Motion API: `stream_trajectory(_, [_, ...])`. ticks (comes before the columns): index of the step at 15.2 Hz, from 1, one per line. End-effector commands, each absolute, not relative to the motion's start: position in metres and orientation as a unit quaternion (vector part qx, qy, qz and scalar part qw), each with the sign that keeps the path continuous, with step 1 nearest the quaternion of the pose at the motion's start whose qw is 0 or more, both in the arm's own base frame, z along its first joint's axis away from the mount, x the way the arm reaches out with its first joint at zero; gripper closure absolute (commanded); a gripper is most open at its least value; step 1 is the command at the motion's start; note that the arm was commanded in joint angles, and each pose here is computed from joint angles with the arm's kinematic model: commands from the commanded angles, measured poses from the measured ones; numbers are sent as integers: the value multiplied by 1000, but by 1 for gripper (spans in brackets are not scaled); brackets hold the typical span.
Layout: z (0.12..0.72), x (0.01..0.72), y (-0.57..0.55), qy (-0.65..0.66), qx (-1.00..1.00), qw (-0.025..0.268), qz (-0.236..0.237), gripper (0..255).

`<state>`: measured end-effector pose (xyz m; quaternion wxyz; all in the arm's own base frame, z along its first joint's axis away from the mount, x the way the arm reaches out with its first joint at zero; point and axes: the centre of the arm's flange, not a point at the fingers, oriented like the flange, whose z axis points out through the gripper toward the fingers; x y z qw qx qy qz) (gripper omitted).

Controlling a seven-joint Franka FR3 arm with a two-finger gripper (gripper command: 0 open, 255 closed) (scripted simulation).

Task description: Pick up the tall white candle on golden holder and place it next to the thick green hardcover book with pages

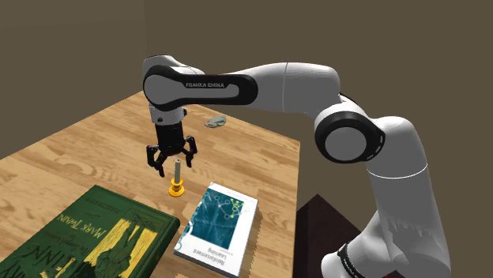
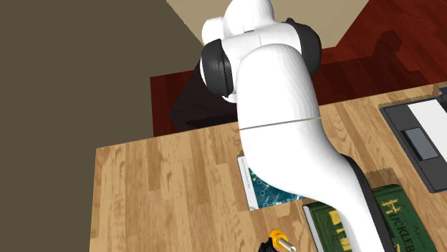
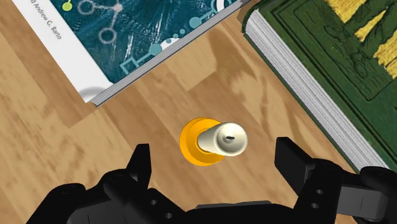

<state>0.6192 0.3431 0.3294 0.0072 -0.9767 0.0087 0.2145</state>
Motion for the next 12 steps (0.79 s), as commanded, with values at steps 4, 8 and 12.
stream_trajectory(4, [365,636,342,9,-977,7,215,0])
stream_trajectory(8, [375,640,342,9,-977,7,215,0])
stream_trajectory(12, [375,640,342,9,-977,7,215,0])
